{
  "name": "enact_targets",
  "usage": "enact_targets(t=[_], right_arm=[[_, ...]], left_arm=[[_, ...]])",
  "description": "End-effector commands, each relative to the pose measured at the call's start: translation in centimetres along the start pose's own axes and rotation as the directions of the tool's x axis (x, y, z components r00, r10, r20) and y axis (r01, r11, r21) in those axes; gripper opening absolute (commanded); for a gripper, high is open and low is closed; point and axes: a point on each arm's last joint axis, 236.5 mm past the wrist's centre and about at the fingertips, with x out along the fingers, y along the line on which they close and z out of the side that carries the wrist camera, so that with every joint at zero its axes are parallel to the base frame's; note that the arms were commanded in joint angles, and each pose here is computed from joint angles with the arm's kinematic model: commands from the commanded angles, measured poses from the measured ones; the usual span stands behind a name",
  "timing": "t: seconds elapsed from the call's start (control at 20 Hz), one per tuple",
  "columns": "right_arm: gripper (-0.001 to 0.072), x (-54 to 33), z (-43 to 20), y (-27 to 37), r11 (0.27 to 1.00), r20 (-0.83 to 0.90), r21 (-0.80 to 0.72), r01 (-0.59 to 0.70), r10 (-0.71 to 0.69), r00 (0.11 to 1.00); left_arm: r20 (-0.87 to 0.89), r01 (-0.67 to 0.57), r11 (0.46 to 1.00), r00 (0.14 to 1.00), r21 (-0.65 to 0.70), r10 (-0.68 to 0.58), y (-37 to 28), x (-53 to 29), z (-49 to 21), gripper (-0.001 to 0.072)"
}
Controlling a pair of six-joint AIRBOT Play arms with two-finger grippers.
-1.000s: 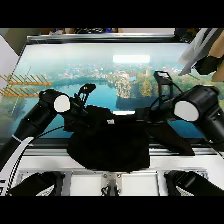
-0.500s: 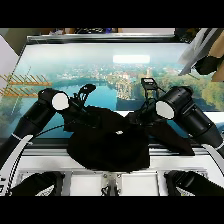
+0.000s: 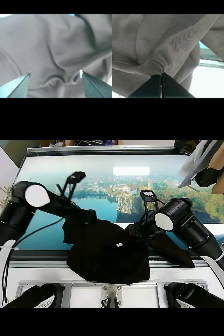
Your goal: Fold the clothes and pants, and hang the long-sleeved shirts on hangers.
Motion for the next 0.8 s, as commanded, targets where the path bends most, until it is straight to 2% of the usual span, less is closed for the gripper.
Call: enact_targets(t=[0.0, 0.05, 0.15, 0.3, 0.4, 0.55, 0.75], right_arm=[[0.0020, 0.0, 0.0, 0.0, 1.000, -0.001, 0.000, 0.000, 0.000, 1.000], [0.0019, 0.0, 0.0, 0.0, 1.000, -0.001, -0.001, 0.000, 0.000, 1.000], [0.0020, 0.0, 0.0, 0.0, 1.000, -0.001, -0.001, 0.000, 0.000, 1.000], [0.0020, 0.0, 0.0, 0.0, 1.000, -0.001, 0.000, 0.000, 0.000, 1.000], [0.0020, 0.0, 0.0, 0.0, 1.000, -0.001, 0.000, 0.000, 0.000, 1.000], [0.0020, 0.0, 0.0, 0.0, 1.000, -0.001, -0.001, 0.000, 0.000, 1.000], [0.0020, 0.0, 0.0, 0.0, 1.000, -0.001, -0.001, 0.000, 0.000, 1.000]], left_arm=[[0.083, -0.067, 0.994, 0.994, -0.089, 0.075, 6.0, -2.5, 1.9, 0.0694], [0.102, -0.092, 0.987, 0.989, -0.132, 0.106, 8.4, -3.2, 2.2, 0.0694], [0.134, -0.213, 0.949, 0.959, -0.232, 0.248, 14.8, -5.1, 2.3, 0.0694], [0.136, -0.464, 0.812, 0.834, -0.355, 0.535, 25.4, -9.9, 0.8, 0.0695], [0.137, -0.547, 0.722, 0.750, -0.423, 0.648, 30.6, -12.6, -0.1, 0.0695], [0.098, -0.565, 0.635, 0.702, -0.526, 0.705, 37.5, -13.2, -2.2, 0.0694], [0.000, -0.608, 0.585, 0.694, -0.537, 0.720, 44.9, -9.3, -5.1, 0.0694]])
